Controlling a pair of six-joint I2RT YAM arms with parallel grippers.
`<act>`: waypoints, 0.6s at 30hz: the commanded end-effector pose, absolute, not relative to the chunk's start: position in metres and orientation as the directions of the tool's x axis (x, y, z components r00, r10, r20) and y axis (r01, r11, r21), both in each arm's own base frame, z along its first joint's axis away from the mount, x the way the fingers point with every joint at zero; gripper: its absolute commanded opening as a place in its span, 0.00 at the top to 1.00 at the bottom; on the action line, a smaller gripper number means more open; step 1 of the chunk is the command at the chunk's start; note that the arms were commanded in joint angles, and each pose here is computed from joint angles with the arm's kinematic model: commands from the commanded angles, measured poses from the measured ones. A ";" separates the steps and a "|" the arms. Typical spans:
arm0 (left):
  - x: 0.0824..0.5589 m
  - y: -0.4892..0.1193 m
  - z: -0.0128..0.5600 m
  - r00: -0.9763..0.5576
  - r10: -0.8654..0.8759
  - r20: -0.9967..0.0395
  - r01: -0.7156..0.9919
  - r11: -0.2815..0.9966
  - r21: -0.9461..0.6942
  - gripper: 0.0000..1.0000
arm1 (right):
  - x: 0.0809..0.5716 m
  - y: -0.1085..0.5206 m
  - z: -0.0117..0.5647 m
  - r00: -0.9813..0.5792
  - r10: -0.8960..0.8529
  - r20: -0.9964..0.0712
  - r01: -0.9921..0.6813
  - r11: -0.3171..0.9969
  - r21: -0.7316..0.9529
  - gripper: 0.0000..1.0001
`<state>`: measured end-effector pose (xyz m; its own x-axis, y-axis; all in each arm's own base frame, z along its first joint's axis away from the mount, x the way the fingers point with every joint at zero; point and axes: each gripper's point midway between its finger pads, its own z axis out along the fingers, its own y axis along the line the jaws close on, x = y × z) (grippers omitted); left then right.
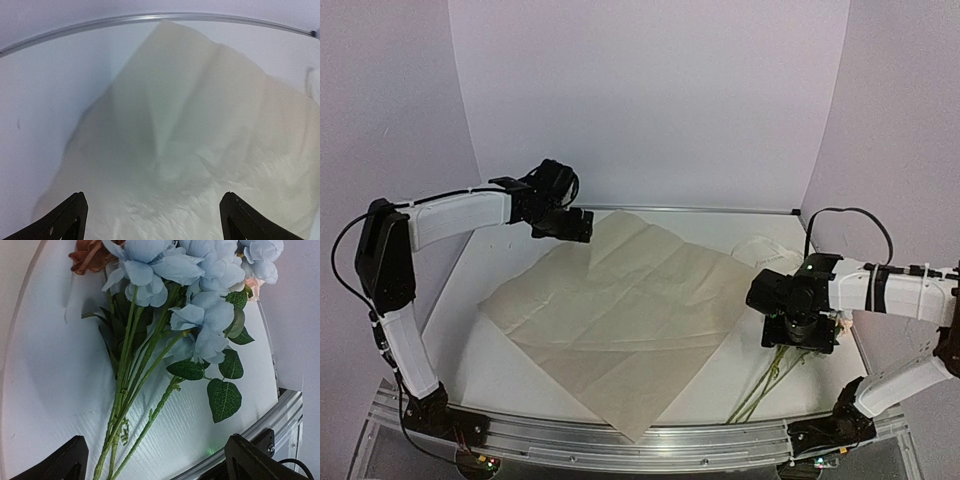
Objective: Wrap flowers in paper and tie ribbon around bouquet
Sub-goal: Unfold the folded wrapping paper at the center of the board, then pick up the fake flower from the corner of the board.
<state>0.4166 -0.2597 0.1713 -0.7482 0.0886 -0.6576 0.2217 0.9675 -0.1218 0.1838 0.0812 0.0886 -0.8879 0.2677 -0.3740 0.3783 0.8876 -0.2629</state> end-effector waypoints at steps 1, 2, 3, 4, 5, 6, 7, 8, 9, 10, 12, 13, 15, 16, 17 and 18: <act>0.369 -0.276 0.169 -0.799 -0.020 -0.601 0.226 0.917 -0.330 0.06 | 0.199 0.069 0.080 -0.833 0.321 -0.451 0.470 0.841 -0.269 0.02; 0.358 -0.281 0.167 -0.811 -0.026 -0.584 0.239 0.897 -0.372 0.06 | 0.203 0.072 0.073 -0.826 0.340 -0.450 0.480 0.843 -0.244 0.02; 0.349 -0.284 0.167 -0.818 -0.035 -0.574 0.247 0.880 -0.405 0.07 | 0.208 0.076 0.065 -0.816 0.372 -0.442 0.495 0.845 -0.203 0.02; 0.341 -0.289 0.169 -0.823 -0.044 -0.567 0.257 0.861 -0.440 0.07 | 0.210 0.079 0.055 -0.809 0.401 -0.429 0.510 0.843 -0.173 0.02; 0.332 -0.291 0.168 -0.830 -0.049 -0.555 0.262 0.844 -0.467 0.08 | 0.215 0.083 0.047 -0.797 0.430 -0.424 0.525 0.841 -0.133 0.02; 0.323 -0.295 0.167 -0.841 -0.054 -0.538 0.269 0.821 -0.503 0.08 | 0.217 0.084 0.039 -0.790 0.446 -0.420 0.534 0.838 -0.115 0.02; 0.315 -0.298 0.164 -0.851 -0.057 -0.522 0.273 0.802 -0.532 0.09 | 0.219 0.085 0.032 -0.783 0.463 -0.416 0.544 0.833 -0.096 0.02; 0.308 -0.301 0.161 -0.859 -0.058 -0.508 0.274 0.788 -0.552 0.10 | 0.220 0.086 0.027 -0.775 0.482 -0.408 0.556 0.827 -0.080 0.02; 0.300 -0.304 0.156 -0.867 -0.051 -0.496 0.276 0.779 -0.562 0.11 | 0.220 0.087 0.020 -0.770 0.499 -0.397 0.568 0.820 -0.072 0.02; 0.293 -0.306 0.151 -0.873 -0.041 -0.485 0.276 0.779 -0.563 0.12 | 0.219 0.086 0.015 -0.767 0.510 -0.389 0.576 0.814 -0.069 0.02; 0.283 -0.309 0.141 -0.883 -0.028 -0.468 0.275 0.778 -0.565 0.14 | 0.219 0.086 0.008 -0.763 0.524 -0.379 0.588 0.806 -0.069 0.02; 0.279 -0.311 0.137 -0.887 -0.024 -0.462 0.275 0.775 -0.569 0.16 | 0.219 0.087 0.006 -0.760 0.530 -0.376 0.594 0.802 -0.068 0.02; 0.273 -0.312 0.127 -0.899 -0.025 -0.437 0.260 0.772 -0.579 0.22 | 0.215 0.084 0.000 -0.753 0.543 -0.371 0.609 0.789 -0.081 0.02; 0.271 -0.313 0.123 -0.904 -0.024 -0.427 0.254 0.773 -0.582 0.24 | 0.212 0.082 -0.002 -0.745 0.553 -0.373 0.621 0.779 -0.087 0.02; 0.268 -0.313 0.117 -0.909 -0.021 -0.415 0.247 0.777 -0.579 0.27 | 0.210 0.078 -0.006 -0.737 0.560 -0.378 0.632 0.769 -0.092 0.03; 0.266 -0.313 0.111 -0.914 -0.017 -0.406 0.241 0.783 -0.574 0.29 | 0.208 0.075 -0.009 -0.731 0.564 -0.384 0.639 0.764 -0.094 0.05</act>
<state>0.2678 -0.3031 0.1058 -0.9127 0.0210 -0.4081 0.2503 0.8181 -0.5178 0.2138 0.0809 0.0070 -0.7664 0.5176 -0.3805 0.5907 0.8006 -0.1008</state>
